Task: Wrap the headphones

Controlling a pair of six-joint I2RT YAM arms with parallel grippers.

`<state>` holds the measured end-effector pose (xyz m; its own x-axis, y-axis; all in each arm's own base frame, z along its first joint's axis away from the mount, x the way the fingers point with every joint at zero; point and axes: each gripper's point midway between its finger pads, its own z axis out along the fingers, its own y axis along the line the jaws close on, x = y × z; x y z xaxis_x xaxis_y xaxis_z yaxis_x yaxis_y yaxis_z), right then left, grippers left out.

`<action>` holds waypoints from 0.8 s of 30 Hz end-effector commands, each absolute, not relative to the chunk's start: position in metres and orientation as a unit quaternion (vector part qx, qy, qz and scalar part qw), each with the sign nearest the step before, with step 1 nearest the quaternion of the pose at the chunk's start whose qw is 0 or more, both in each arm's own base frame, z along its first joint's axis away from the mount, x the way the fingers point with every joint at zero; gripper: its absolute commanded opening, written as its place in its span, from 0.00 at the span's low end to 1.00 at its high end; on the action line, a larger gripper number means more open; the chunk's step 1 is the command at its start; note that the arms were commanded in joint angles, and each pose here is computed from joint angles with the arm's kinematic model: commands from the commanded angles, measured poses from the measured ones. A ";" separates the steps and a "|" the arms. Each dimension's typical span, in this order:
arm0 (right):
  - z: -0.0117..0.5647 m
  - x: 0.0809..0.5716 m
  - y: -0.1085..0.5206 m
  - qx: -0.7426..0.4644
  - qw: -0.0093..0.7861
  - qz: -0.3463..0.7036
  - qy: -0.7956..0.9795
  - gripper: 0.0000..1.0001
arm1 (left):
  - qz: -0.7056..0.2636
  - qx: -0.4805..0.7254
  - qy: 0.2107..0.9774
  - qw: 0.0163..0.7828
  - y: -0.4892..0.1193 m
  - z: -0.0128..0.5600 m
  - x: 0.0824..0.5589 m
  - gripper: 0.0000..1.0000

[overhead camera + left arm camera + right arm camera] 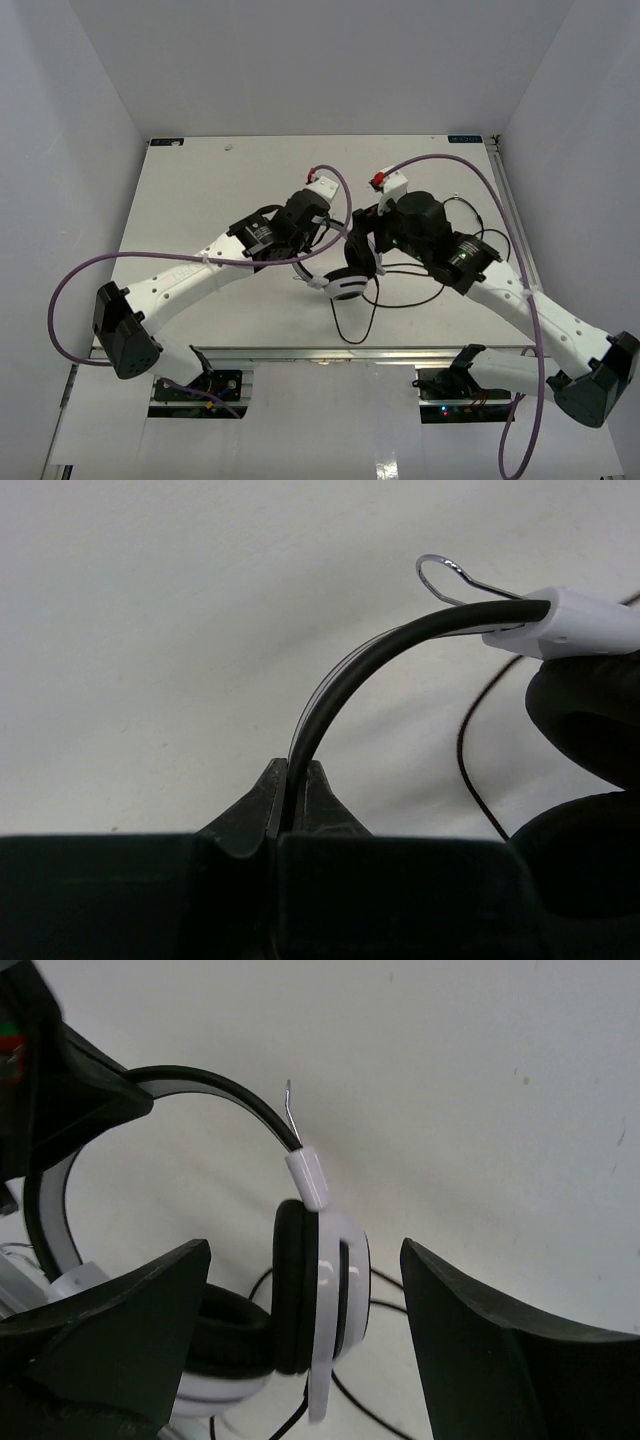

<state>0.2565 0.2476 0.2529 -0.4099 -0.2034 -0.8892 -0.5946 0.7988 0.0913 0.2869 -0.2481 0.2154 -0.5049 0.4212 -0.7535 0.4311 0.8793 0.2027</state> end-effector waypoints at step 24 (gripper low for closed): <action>0.297 0.205 0.282 -0.343 0.652 0.381 0.559 0.80 | -0.234 -0.053 0.745 0.623 -0.155 0.435 0.252 0.00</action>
